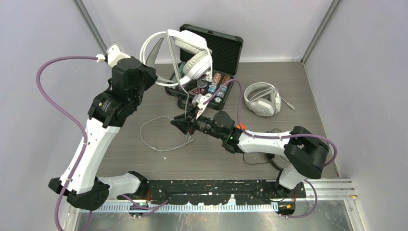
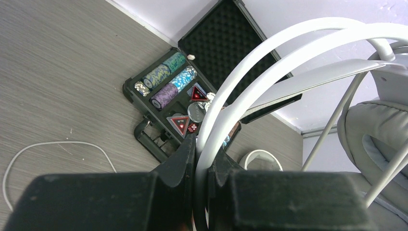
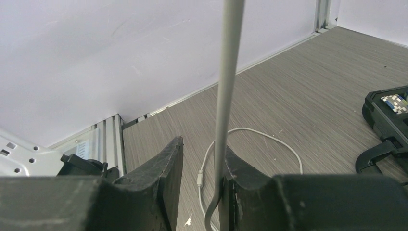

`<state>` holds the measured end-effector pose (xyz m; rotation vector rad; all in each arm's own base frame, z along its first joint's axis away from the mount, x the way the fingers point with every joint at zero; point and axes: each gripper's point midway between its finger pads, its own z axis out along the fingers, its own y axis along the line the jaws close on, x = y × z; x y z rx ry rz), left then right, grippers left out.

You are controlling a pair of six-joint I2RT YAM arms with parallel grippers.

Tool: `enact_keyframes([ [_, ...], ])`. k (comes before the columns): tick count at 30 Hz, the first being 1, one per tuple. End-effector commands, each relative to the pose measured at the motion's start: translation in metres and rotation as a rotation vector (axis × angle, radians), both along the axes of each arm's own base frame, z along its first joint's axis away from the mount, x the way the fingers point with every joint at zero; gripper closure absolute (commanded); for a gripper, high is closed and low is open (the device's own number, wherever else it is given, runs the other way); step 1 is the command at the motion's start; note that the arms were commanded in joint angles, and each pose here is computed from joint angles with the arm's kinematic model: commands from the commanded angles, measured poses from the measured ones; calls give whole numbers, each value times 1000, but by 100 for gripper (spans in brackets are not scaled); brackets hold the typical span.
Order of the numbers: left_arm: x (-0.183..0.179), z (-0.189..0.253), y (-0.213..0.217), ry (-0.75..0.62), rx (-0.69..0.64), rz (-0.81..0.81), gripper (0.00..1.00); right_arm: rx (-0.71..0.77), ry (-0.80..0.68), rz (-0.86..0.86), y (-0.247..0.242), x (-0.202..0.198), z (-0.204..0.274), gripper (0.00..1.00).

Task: Wrap the headphones
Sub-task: Wrap the headphones cable around the headphones.

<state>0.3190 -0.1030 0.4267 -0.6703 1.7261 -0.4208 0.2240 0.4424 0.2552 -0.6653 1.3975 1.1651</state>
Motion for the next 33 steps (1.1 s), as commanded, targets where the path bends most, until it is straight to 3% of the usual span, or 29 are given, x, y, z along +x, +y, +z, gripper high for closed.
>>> enact_keyframes([
  [1, -4, 65, -1, -195, -177, 2, 100, 67, -44, 20, 4, -4, 13, 65],
  [14, -8, 76, -7, -208, -206, -44, 100, 87, -88, 17, 14, 3, -14, 56],
  [33, -13, 83, -15, -213, -234, -90, 100, 100, -106, 31, 36, 16, -40, 54],
])
